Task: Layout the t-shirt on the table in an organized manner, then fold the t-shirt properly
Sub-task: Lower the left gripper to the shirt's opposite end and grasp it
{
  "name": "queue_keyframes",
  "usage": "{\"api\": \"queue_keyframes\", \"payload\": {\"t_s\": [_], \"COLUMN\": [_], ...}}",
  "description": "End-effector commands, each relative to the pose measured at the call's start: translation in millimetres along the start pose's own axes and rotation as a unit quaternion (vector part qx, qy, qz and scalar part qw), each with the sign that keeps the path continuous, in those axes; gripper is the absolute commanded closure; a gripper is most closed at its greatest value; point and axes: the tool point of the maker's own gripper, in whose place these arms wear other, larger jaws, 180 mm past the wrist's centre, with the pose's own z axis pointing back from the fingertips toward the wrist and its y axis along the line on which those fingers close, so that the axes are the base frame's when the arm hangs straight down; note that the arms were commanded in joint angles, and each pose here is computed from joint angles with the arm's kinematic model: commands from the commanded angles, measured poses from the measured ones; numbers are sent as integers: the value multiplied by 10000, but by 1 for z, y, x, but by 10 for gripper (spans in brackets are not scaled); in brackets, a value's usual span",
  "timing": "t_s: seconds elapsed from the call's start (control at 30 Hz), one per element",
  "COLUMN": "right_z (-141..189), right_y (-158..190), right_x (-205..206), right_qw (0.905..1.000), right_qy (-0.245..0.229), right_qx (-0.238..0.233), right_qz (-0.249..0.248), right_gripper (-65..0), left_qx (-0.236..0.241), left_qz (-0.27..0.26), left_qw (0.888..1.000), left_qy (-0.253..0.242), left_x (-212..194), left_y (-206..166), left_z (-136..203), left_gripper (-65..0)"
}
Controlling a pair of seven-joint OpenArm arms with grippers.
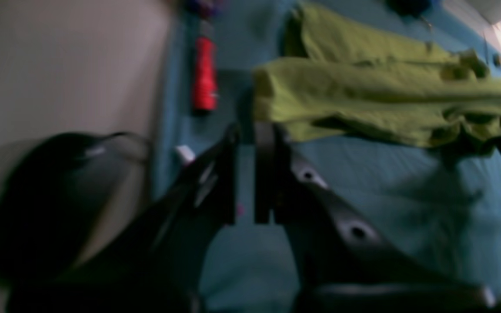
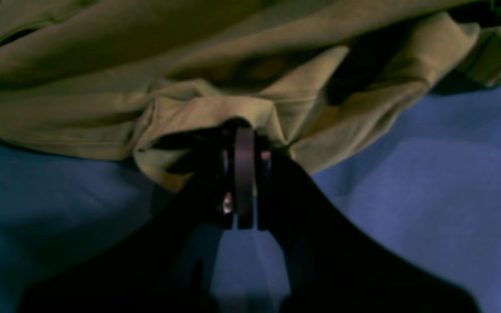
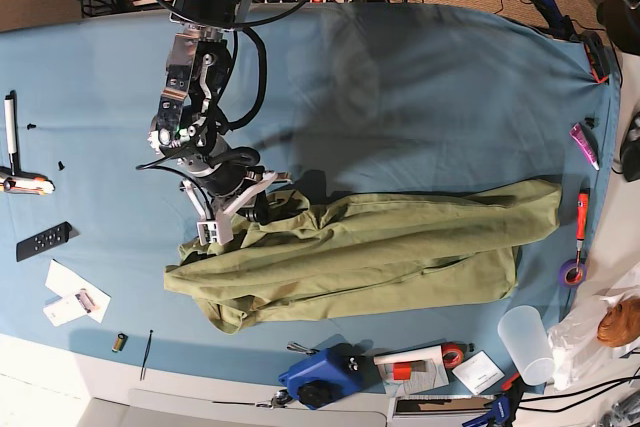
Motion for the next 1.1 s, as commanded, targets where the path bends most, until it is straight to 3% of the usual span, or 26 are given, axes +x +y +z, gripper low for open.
{"api": "queue_keyframes", "payload": {"t_s": [0.0, 0.23, 0.33, 0.4, 0.53, 0.97, 1.07], "right_z": [1, 5, 6, 7, 9, 10, 10], "right_y": [3, -14, -19, -21, -28, -25, -25], "right_x": [21, 19, 18, 18, 15, 16, 16], "right_qw": [9995, 9992, 9990, 9989, 9986, 9976, 9976], "right_qy": [-299, -211, -187, -173, -52, -85, -75], "right_qx": [42, -182, -226, -249, -314, -108, -110], "right_qz": [62, 287, 340, 371, 431, 678, 679], "right_gripper": [0, 0, 0, 0, 0, 0, 0], "left_qx": [-153, -328, -387, -304, 378, 614, 409], "left_qz": [-234, -1079, -1275, -1144, -838, -708, -800], "left_qw": [9994, 9929, 9897, 9924, 9954, 9937, 9941], "left_qy": [-215, 382, 524, 330, 285, 620, 603], "left_x": [19, -5, -10, -5, -5, -31, -32], "left_y": [-9, -44, -55, -57, -40, -18, -24], "left_z": [-2, -60, -75, -81, -91, -95, -97], "left_gripper": [-23, 0, -168, -256, -262, -260, -260]}}
